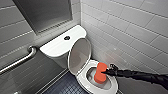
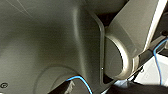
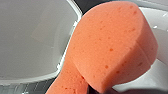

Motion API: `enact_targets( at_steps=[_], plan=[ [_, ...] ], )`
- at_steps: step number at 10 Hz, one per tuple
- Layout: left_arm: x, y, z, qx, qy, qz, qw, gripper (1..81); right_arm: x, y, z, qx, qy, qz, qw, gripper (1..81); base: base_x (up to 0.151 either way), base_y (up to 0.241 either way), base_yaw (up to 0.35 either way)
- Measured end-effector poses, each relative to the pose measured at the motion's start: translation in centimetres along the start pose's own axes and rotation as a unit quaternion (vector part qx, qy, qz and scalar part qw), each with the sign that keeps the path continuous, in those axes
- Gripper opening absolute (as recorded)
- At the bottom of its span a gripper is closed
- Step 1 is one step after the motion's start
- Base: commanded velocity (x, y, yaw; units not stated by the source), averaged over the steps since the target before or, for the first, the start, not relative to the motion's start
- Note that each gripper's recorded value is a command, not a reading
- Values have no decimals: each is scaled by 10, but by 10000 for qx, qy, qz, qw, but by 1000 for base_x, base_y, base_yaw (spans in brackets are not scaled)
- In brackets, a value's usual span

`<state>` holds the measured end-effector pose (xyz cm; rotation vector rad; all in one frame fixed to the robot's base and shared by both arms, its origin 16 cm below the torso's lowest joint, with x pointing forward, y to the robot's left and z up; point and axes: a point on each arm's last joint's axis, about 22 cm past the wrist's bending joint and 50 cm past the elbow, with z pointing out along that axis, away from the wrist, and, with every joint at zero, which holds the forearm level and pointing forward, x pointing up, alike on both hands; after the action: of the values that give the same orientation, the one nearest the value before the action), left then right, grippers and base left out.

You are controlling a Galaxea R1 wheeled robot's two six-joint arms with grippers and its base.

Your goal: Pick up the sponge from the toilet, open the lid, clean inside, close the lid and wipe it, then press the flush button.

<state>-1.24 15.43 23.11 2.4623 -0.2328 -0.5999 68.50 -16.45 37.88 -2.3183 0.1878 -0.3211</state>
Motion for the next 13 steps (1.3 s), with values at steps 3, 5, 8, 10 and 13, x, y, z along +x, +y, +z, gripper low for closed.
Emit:
enact_targets(
  at_steps=[3, 5, 8, 10, 13],
  plan=[
    [4, -6, 8, -10, -27, -25, 10000, 811, 7, 6, 18, -28, -67, -40, 10000, 10, 0, 0, 0],
    [0, -6, 9, -21, -73, -47, 10000, 811, 10, 0, 38, -20, -89, -59, 9999, 10, 0, 0, 0],
    [-1, -6, 9, -27, -75, -129, 9999, 811, 24, -3, 57, -105, 16, -97, 9999, 10, 0, 0, 0],
    [-10, -10, 7, -4, -127, -208, 9997, 811, 30, 8, 68, -267, 89, -63, 9996, 10, 0, 0, 0],
    [-19, -17, 2, 36, -172, -355, 9992, 811, 22, 39, 72, -543, 153, 91, 9984, 10, 0, 0, 0]
  ],
)
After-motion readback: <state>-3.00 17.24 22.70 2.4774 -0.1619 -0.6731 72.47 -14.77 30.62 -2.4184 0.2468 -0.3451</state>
